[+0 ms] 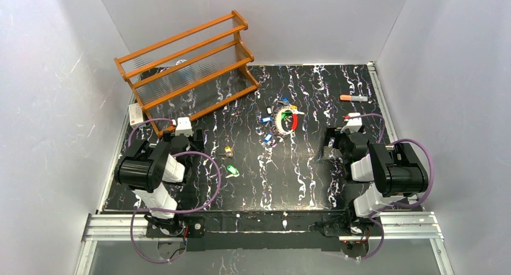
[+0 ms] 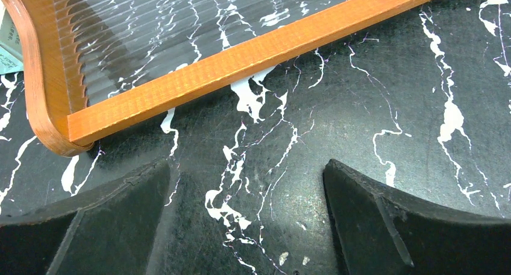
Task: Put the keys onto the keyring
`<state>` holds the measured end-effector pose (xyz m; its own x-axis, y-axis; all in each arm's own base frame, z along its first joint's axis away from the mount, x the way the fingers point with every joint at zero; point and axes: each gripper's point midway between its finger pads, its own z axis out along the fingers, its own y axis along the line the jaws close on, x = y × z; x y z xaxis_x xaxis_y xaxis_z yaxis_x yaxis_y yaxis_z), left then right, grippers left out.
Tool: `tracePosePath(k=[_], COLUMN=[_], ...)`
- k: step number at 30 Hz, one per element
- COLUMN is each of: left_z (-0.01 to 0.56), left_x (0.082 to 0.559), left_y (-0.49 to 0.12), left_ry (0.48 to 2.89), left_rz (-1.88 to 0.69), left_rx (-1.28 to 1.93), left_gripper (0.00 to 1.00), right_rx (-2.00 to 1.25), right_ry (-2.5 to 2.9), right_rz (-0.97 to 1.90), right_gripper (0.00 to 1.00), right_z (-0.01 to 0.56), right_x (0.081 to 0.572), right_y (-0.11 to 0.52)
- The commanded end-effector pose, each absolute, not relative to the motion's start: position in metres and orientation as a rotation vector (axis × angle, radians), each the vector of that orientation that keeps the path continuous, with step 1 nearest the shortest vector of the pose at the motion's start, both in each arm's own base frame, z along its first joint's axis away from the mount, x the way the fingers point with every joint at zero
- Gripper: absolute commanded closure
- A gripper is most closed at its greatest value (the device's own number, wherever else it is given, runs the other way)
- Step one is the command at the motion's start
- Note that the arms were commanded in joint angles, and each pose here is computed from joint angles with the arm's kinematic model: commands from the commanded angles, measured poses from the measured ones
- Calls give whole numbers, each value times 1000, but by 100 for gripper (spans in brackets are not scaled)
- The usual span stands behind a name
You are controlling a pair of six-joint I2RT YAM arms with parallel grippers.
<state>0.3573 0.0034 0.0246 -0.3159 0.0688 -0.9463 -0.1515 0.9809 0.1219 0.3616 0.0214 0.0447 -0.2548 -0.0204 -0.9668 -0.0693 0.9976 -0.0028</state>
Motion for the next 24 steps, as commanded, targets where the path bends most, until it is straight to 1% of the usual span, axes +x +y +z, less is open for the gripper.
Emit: tracePosePath(k=[1, 9, 12, 14, 16, 18, 19, 21, 23, 24], left_z=[34, 34, 49, 72, 106, 125, 136, 134, 126, 121], left_x=[365, 364, 363, 365, 368, 365, 365, 354, 344, 338], left_y=[5, 6, 8, 6, 3, -4, -9, -12, -17, -22], left_ry=[1850, 1848, 1846, 1855, 1835, 1869, 1891, 1978, 2060, 2119], left_rz=[217, 220, 238, 214, 136, 49, 6, -30, -56, -77], left_rx=[-79, -84, -88, -105, -241, -348, -389, -478, -548, -550], left_gripper=[2, 2, 2, 2, 2, 2, 2, 2, 2, 2], right_rx=[-55, -54, -24, 6, 22, -10, 74, 466, 787, 834], right_ry=[1764, 1762, 1770, 1769, 1730, 1746, 1778, 1794, 1795, 1792], right_rz=[37, 37, 42, 36, 25, 55, 77, 113, 143, 173], right_gripper=[1, 1, 1, 1, 1, 1, 1, 1, 1, 1], right_z=[63, 64, 62, 63, 79, 101, 110, 131, 132, 132], right_x=[375, 375, 377, 377, 376, 379, 380, 378, 368, 366], right_y=[19, 19, 17, 13, 11, 18, 15, -5, -16, -14])
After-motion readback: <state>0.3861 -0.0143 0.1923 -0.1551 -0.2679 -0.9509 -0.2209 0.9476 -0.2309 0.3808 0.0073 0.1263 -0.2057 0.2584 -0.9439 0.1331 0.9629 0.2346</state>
